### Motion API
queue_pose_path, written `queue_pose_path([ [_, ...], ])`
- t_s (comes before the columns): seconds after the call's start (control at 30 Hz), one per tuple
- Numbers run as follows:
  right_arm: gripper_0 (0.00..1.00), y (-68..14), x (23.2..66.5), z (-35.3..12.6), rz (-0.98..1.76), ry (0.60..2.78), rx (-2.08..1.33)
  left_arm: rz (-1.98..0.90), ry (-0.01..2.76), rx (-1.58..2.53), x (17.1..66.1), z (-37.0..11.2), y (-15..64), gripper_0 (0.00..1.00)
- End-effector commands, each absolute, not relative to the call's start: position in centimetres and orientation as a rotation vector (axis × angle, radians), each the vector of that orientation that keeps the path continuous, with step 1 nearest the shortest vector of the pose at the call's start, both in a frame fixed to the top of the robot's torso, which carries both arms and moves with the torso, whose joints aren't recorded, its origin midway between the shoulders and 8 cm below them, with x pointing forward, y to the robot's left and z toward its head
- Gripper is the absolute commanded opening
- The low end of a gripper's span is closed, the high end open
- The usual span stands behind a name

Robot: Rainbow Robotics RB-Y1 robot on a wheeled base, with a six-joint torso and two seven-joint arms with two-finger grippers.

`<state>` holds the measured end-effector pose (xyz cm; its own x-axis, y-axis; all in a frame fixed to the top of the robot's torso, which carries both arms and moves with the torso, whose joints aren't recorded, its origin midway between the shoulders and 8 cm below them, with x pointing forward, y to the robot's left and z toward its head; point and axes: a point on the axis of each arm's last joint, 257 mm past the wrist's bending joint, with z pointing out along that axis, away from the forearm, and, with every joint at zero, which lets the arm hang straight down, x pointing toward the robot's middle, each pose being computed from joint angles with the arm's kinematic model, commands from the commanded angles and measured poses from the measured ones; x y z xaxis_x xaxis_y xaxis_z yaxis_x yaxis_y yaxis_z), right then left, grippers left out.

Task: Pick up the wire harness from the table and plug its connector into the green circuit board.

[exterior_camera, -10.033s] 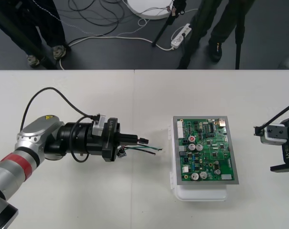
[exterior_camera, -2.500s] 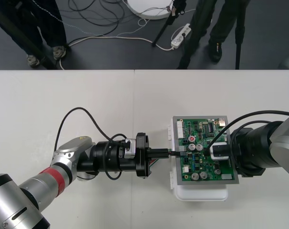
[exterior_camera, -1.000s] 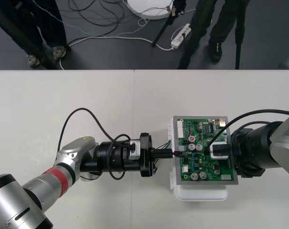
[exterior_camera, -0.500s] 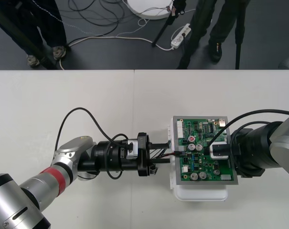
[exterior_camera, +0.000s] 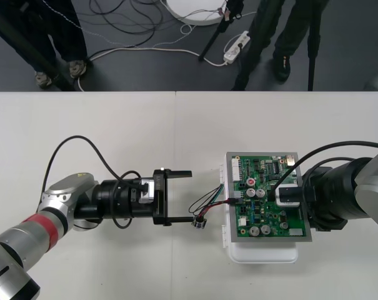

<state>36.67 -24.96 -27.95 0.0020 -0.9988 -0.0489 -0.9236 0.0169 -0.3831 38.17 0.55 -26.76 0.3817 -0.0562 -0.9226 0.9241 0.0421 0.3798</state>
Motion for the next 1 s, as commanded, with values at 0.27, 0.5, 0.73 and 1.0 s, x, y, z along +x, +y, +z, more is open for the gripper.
queue_pose_path([
  [0.27, 1.0, -29.3, 37.1, -24.6, -0.395, 1.884, -2.026, -0.805, 0.819, 1.484, 38.5, -26.7, 8.1, 1.0],
  [0.5, 1.0, -31.6, 35.8, -23.3, -0.341, 1.865, -2.022, -0.808, 0.843, 1.53, 38.2, -26.1, 11.8, 1.0],
  [0.73, 1.0, -32.5, 34.9, -20.7, -0.278, 1.78, -2.022, -0.762, 0.903, 1.589, 38.7, -25.5, 16.4, 1.0],
  [1.0, 1.0, -32.0, 33.5, -16.9, -0.175, 1.674, -1.988, -0.797, 1.016, 1.608, 37.3, -23.9, 20.9, 1.0],
])
